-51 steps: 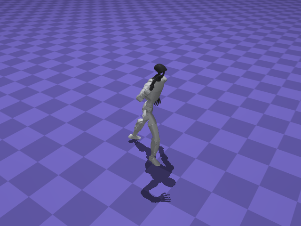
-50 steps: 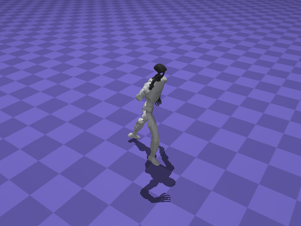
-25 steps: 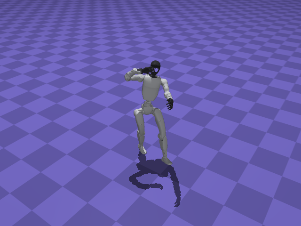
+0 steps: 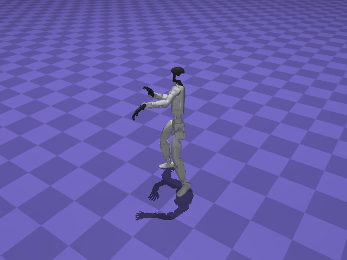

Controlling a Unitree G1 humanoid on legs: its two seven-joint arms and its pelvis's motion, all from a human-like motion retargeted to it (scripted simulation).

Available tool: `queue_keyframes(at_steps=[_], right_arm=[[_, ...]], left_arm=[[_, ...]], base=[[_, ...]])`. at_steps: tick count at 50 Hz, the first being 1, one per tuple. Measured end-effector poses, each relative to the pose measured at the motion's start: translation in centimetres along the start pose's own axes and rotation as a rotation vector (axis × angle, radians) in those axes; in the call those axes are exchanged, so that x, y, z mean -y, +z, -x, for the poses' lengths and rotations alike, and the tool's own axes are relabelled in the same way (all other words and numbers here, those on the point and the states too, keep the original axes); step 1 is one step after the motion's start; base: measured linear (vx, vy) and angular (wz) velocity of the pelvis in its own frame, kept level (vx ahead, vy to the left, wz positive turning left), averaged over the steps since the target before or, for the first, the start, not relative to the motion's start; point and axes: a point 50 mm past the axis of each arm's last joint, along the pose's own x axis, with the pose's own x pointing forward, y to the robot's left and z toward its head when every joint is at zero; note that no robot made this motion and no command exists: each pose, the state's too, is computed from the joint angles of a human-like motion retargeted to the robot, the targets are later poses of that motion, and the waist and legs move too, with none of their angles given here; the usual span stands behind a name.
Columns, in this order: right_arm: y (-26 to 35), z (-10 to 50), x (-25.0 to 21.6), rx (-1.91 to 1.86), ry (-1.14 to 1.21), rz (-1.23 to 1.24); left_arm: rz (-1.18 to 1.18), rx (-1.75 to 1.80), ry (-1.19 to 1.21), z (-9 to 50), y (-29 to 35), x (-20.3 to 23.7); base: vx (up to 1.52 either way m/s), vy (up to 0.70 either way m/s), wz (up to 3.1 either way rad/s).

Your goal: Kungfu

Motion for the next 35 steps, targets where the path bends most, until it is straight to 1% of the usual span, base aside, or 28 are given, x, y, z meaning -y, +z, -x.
queue_keyframes(at_steps=[2, 3, 4, 6, 8, 10, 12, 14, 16, 20, 23, 25, 30, 33, 35], right_arm=[[2.9, 0.6, -4.9, -0.031, 0.028, -0.197], [5.7, 1.1, -8.0, -0.048, 0.068, -0.353], [8.2, 1.6, -10.2, -0.062, 0.110, -0.486], [13.4, 2.7, -13.4, -0.083, 0.203, -0.721], [17.8, 3.7, -14.7, -0.051, 0.283, -0.885], [20.6, 4.5, -15.0, 0.015, 0.347, -0.979], [22.5, 4.6, -14.7, 0.152, 0.401, -1.026], [22.8, 4.6, -14.4, 0.229, 0.438, -1.055], [22.3, 4.8, -14.6, 0.183, 0.452, -1.069], [19.2, 4.2, -14.8, 0.031, 0.377, -1.041], [17.8, 4.6, -15.0, -0.035, 0.379, -1.023], [17.1, 4.8, -14.9, -0.047, 0.379, -1.010], [16.2, 5.5, -14.6, -0.010, 0.443, -1.007], [15.1, 6.1, -14.8, -0.066, 0.513, -1.028], [13.2, 5.8, -14.6, -0.153, 0.497, -1.065]], left_arm=[[-0.111, -0.049, -0.303, -0.4, -1.5, 7.1], [-0.174, -0.041, -0.487, -0.3, -1.7, 12.3], [-0.216, -0.025, -0.627, 0.1, -1.7, 16.6], [-0.284, 0.026, -0.906, 2.1, -0.8, 24.7], [-0.358, 0.067, -1.244, 5.7, 0.4, 31.9], [-0.419, 0.128, -1.512, 9.2, 2.3, 36.5], [-0.393, 0.240, -1.659, 11.5, 4.9, 38.8], [-0.287, 0.360, -1.706, 12.1, 6.4, 38.9], [-0.175, 0.418, -1.685, 11.3, 6.6, 37.8], [-0.064, 0.341, -1.516, 7.7, 4.4, 33.8], [-0.043, 0.320, -1.418, 6.1, 4.1, 31.9], [-0.035, 0.319, -1.385, 5.7, 4.3, 31.4], [0.132, 0.365, -1.281, 4.9, 5.0, 30.1], [0.254, 0.378, -1.152, 3.5, 4.8, 27.9], [0.328, 0.347, -1.061, 2.7, 5.2, 27.4]], base=[[-0.33, 0.47, -5.91], [-0.16, 0.52, -7.47], [-0.09, 0.47, -7.76], [-0.09, 0.21, -7.22], [-0.02, -0.02, -5.47], [-0.07, -0.22, -1.83], [-0.26, -0.42, 0.25], [-0.27, -0.25, 0.46], [-0.16, -0.10, 0.79], [-0.18, -0.09, 1.72], [-0.11, -0.11, 0.81], [0.03, -0.13, 0.81], [0.08, -0.07, 1.12], [0.05, 0.27, 1.51], [0.08, 0.52, 1.71]])
